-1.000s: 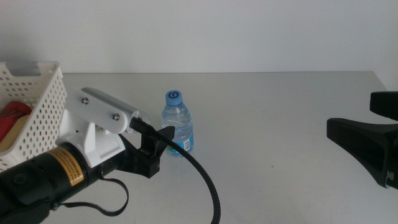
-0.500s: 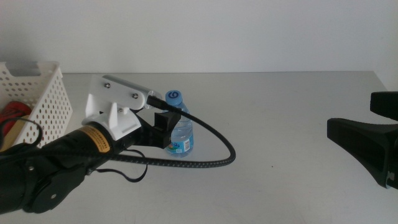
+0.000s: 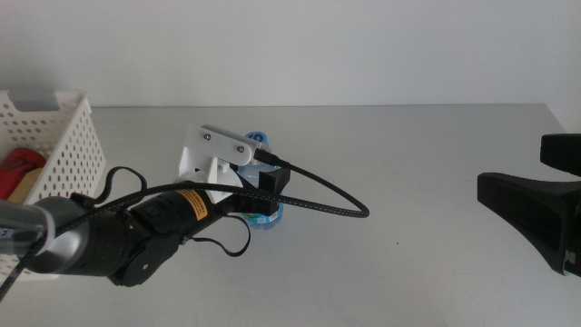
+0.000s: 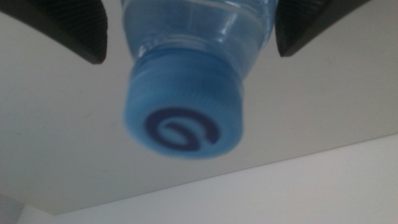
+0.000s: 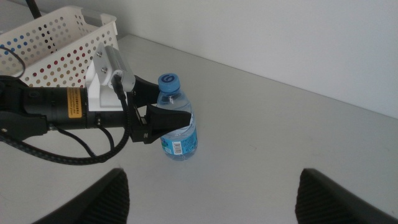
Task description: Use arms to grab the bottles and put them into the dustbin to the left of the table.
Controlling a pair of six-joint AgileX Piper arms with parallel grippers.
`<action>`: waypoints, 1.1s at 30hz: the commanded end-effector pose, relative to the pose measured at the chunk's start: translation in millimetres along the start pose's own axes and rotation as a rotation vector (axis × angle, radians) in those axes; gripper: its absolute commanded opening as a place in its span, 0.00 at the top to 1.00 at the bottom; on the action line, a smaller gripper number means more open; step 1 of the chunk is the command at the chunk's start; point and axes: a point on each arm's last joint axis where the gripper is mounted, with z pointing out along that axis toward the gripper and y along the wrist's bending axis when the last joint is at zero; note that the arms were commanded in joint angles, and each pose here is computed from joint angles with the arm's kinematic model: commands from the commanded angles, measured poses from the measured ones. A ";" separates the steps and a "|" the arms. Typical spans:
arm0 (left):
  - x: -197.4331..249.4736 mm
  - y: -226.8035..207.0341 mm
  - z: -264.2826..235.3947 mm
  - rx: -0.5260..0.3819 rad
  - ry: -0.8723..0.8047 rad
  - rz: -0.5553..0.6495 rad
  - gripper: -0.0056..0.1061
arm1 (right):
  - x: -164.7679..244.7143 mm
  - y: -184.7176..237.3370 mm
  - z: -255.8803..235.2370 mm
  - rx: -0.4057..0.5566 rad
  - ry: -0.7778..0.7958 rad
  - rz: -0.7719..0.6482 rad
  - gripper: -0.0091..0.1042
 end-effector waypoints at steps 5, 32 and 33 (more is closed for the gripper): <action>1.2 1.6 16.5 0.036 -0.169 -0.029 0.13 | -17.0 1.1 -5.9 -0.003 -0.106 -0.020 0.27; -148.0 -2.5 -85.8 -0.252 0.170 0.030 0.97 | -17.0 1.1 -5.9 -0.003 -0.106 -0.020 0.27; -159.4 2.4 -93.2 -0.293 0.195 0.037 0.97 | -17.0 1.1 -5.9 -0.003 -0.106 -0.020 0.27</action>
